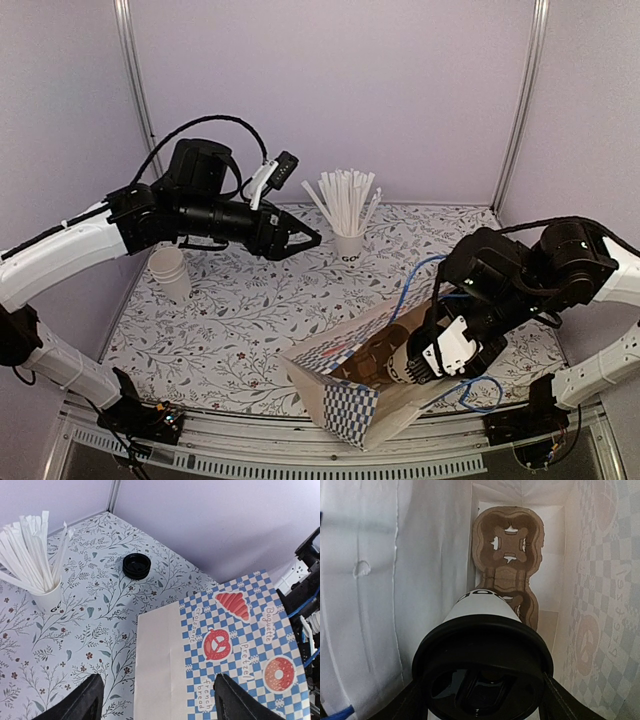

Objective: Pack the takeout coffee

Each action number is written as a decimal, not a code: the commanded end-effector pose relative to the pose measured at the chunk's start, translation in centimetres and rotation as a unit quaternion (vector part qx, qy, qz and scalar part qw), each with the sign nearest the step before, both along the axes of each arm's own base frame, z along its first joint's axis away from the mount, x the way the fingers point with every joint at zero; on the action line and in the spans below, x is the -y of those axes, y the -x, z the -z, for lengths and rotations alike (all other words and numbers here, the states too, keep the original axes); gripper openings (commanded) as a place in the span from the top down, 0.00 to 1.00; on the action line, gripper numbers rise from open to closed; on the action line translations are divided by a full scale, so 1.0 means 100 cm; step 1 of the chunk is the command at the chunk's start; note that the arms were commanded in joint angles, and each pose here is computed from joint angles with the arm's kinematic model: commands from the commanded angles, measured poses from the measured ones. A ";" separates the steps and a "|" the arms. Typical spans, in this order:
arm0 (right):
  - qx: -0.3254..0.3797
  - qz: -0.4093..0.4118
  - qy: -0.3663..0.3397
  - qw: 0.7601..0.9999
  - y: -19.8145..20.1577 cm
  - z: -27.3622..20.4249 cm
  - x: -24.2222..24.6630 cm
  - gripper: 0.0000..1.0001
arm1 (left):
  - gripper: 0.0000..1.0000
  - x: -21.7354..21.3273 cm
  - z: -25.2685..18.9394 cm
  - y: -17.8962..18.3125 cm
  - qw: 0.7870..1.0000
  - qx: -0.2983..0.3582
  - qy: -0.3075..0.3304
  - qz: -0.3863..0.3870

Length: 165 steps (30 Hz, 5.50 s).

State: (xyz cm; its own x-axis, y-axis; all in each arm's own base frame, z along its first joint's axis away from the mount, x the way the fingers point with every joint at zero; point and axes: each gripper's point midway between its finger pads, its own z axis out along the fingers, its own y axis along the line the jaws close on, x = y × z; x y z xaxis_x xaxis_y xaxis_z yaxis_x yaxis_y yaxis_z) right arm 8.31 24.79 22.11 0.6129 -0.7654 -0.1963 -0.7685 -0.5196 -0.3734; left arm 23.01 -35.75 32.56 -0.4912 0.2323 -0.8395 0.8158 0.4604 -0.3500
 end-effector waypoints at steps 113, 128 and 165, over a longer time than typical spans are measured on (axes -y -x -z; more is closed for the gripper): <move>0.178 -0.039 -0.050 0.982 -0.036 0.044 -0.036 0.72 | 0.37 0.078 0.140 0.063 0.945 -0.163 0.024 0.283; 0.180 -0.039 -0.047 0.982 -0.038 0.048 -0.042 0.72 | 0.38 0.068 0.157 0.045 0.957 -0.163 0.003 0.241; 0.206 -0.027 -0.026 0.978 -0.047 0.029 -0.035 0.69 | 0.31 0.022 -0.044 0.032 0.979 0.074 0.104 0.161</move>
